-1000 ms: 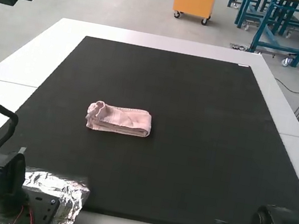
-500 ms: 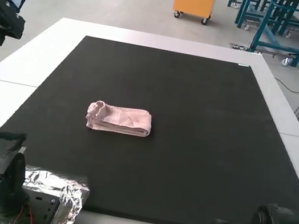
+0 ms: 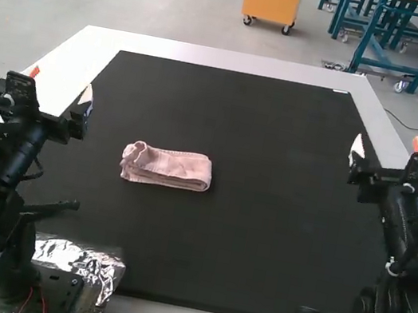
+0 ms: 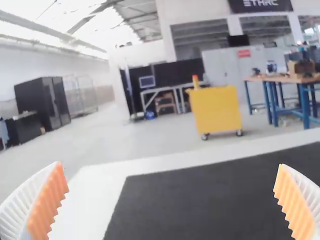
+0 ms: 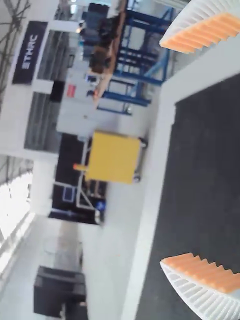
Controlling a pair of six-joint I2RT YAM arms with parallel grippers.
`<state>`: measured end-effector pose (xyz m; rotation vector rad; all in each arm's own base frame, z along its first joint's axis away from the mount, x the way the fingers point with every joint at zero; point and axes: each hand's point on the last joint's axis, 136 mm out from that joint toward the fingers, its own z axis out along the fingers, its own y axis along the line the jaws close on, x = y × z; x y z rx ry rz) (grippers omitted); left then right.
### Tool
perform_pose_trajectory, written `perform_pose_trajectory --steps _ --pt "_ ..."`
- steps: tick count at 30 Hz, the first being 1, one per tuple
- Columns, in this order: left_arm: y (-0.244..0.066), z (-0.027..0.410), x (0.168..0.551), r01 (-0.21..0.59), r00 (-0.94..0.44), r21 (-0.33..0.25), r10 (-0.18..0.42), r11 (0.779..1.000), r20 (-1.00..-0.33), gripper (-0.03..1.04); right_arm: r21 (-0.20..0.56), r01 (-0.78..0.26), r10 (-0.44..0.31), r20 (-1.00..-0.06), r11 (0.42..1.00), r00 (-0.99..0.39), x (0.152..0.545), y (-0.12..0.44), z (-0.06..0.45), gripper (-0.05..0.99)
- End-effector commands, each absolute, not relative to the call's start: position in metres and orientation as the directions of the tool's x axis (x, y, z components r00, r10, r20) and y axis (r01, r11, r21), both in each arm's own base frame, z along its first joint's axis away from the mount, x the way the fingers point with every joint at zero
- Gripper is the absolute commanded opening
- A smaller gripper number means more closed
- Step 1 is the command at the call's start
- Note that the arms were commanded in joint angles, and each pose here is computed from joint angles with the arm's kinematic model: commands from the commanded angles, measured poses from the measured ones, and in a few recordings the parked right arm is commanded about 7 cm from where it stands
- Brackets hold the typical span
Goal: Fold the towel.
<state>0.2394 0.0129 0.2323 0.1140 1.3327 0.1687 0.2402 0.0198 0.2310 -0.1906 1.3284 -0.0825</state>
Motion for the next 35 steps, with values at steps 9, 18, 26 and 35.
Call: perform_pose_trajectory --steps 9,18,26,35 --pt "0.018 0.17 0.246 -0.046 -0.013 0.013 0.013 0.999 -1.0 0.97 -0.087 -0.064 -0.092 -0.993 0.994 -0.077 0.246 0.014 0.153 0.92" --pt "0.018 0.17 0.246 -0.042 -0.011 -0.03 -0.03 0.999 -0.999 0.97 -0.093 -0.066 -0.098 -0.992 0.993 -0.081 0.246 0.014 0.152 0.92" --pt "0.018 0.17 0.246 -0.042 -0.011 -0.03 -0.03 0.999 -0.999 0.97 -0.093 -0.065 -0.098 -0.992 0.994 -0.081 0.246 0.014 0.152 0.92" --pt "0.018 0.17 0.246 -0.042 -0.011 -0.03 -0.03 0.999 -0.999 0.97 -0.093 -0.064 -0.098 -0.992 0.994 -0.08 0.246 0.014 0.152 0.92"
